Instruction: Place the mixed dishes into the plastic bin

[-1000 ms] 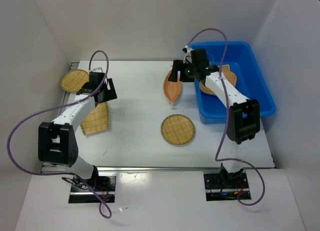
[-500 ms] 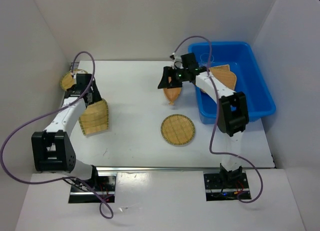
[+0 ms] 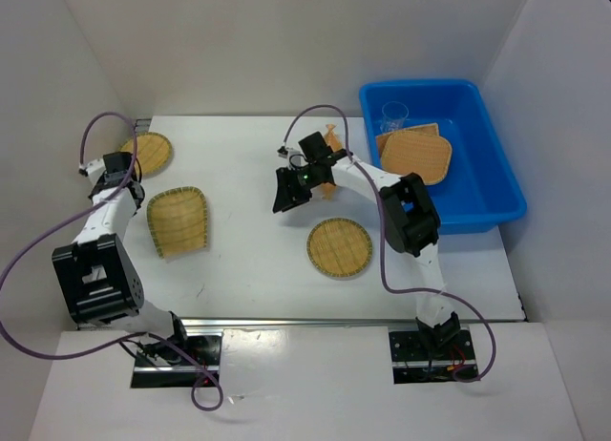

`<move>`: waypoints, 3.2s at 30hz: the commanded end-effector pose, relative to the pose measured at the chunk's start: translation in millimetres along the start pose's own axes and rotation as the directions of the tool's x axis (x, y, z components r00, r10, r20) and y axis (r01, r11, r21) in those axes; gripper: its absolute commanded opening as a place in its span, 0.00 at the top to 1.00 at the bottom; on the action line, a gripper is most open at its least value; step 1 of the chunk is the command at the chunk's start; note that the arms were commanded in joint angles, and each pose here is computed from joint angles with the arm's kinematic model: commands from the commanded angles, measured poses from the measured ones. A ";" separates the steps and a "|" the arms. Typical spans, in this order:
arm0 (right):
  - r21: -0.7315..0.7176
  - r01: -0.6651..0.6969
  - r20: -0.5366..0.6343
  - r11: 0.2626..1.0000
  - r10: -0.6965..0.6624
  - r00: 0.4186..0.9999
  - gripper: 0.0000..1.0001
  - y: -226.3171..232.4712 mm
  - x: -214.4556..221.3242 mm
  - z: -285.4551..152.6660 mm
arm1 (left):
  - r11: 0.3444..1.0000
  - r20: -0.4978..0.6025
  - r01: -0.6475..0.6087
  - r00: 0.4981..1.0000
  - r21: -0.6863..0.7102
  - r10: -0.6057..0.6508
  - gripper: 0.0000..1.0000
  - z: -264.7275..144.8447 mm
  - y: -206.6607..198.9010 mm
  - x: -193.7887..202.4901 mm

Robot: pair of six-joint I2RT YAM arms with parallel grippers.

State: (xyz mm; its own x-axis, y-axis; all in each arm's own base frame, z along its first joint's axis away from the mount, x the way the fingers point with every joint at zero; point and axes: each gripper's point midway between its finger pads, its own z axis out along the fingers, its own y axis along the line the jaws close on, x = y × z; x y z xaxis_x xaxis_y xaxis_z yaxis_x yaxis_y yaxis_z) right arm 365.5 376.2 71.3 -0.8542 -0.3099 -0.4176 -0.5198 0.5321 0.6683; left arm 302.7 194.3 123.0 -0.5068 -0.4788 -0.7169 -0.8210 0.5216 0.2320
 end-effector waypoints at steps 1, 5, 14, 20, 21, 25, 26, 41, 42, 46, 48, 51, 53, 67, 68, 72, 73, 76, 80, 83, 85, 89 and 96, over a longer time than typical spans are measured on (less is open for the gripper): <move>-0.027 0.071 0.088 0.997 -0.069 0.994 0.53 22.2 -26.6 -29.3 | 1.000 -0.073 0.021 0.997 0.009 -0.021 1.00 21.4 -6.2 17.6; -0.022 0.100 0.122 0.995 -0.096 0.988 0.53 33.0 -34.1 -40.9 | 0.999 -0.168 0.005 0.986 0.047 0.003 1.00 42.0 -22.8 44.4; 0.000 0.107 0.126 0.994 -0.106 0.986 0.52 32.7 -30.5 -46.1 | 0.970 -0.230 0.143 0.968 0.199 -0.096 1.00 40.4 -61.7 53.5; -0.035 0.132 0.140 0.991 -0.125 0.982 0.52 44.1 -35.5 -50.9 | 0.946 -0.312 0.193 0.944 0.261 -0.107 1.00 43.9 -82.4 75.0; -0.034 0.124 0.133 0.992 -0.119 0.984 0.52 42.0 -32.0 -49.4 | 0.940 -0.307 0.200 0.945 0.275 -0.111 1.00 43.8 -85.6 72.6; -0.090 0.152 0.151 0.984 -0.138 0.979 0.39 55.9 -33.5 -54.2 | 0.912 -0.354 0.243 0.928 0.331 -0.118 1.00 39.7 -99.5 82.5; -0.102 0.135 0.140 0.985 -0.120 0.983 0.36 56.5 -29.6 -53.2 | 0.902 -0.371 0.264 0.920 0.342 -0.129 1.00 37.1 -103.2 83.4; -0.165 0.102 0.093 0.981 -0.088 0.992 0.32 24.4 -45.2 -2.9 | 0.780 -0.418 0.217 0.906 0.587 0.062 1.00 -37.9 -214.2 126.6; -0.165 0.101 0.092 0.981 -0.087 0.992 0.32 23.5 -47.3 -1.3 | 0.780 -0.418 0.217 0.906 0.587 0.063 1.00 -37.9 -214.3 126.6; -0.089 0.068 0.097 0.994 -0.059 0.994 0.33 0.5 -52.9 12.7 | 0.791 -0.396 0.192 0.916 0.582 0.069 1.00 -35.1 -209.7 126.0; -0.022 0.050 0.118 0.998 -0.047 0.992 0.33 -11.9 -59.1 15.6 | 0.793 -0.380 0.171 0.922 0.584 0.081 1.00 -33.3 -208.2 125.6; 0.014 0.049 0.156 0.999 -0.050 0.986 0.34 -17.1 -73.5 17.0 | 0.785 -0.361 0.165 0.929 0.598 0.079 1.00 -37.7 -207.7 118.6; 0.022 0.034 0.156 0.999 -0.037 0.987 0.34 -24.0 -74.8 23.6 | 0.784 -0.354 0.154 0.931 0.602 0.089 1.00 -38.7 -205.0 119.7; -0.142 -0.086 0.101 0.986 0.100 0.990 0.41 -40.1 -89.2 78.3 | 0.774 -0.321 0.087 0.935 0.627 0.154 1.00 -46.2 -188.0 128.5; -0.142 -0.096 0.099 0.985 0.110 0.989 0.41 -40.9 -89.8 79.8 | 0.771 -0.314 0.089 0.938 0.631 0.149 1.00 -48.4 -187.9 125.2; -0.185 -0.122 0.075 0.975 0.137 0.988 0.57 -39.2 -87.4 85.2 | 0.776 -0.302 0.075 0.941 0.627 0.153 1.00 -46.5 -186.5 124.3; -0.190 -0.116 0.086 0.975 0.135 0.987 0.64 -34.9 -91.8 82.1 | 0.776 -0.302 0.075 0.941 0.627 0.153 1.00 -46.5 -186.5 124.3; -0.186 -0.127 0.077 0.974 0.143 0.987 0.97 -31.8 -91.2 78.5 | 0.773 -0.297 0.077 0.943 0.630 0.149 1.00 -46.4 -187.9 122.5; -0.166 -0.100 0.122 0.981 0.121 0.985 0.99 -24.5 -109.4 52.7 | 0.787 -0.294 0.069 0.945 0.613 0.146 0.63 -41.4 -186.0 123.8; -0.135 -0.036 0.188 0.990 0.061 0.980 0.99 -3.9 -132.8 20.4 | 0.787 -0.294 0.069 0.945 0.613 0.146 0.24 -44.0 -187.1 118.3; -0.091 0.025 0.264 0.996 0.000 0.964 0.99 20.8 -156.5 -18.5 | 0.779 -0.277 0.074 0.952 0.623 0.131 0.00 -50.7 -187.2 107.6; 0.044 0.021 0.467 0.999 -0.039 0.883 0.99 22.8 -206.7 -129.8 | 0.773 -0.223 0.078 0.971 0.629 0.084 0.00 -63.5 -180.1 84.1; 0.275 -0.202 0.730 0.940 -0.067 0.681 0.99 -34.6 -221.7 -339.2 | 0.761 -0.191 0.073 0.979 0.644 0.068 0.00 -72.0 -177.4 72.3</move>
State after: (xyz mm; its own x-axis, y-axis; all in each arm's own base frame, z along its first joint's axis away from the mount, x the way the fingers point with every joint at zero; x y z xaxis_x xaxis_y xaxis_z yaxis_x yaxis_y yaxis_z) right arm 561.1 266.2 241.5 -0.7458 0.1814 -0.6410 -0.3751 0.6808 0.6291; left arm 388.2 15.2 62.9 -0.6196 -0.5772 -0.5319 -0.5065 0.8117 -0.2907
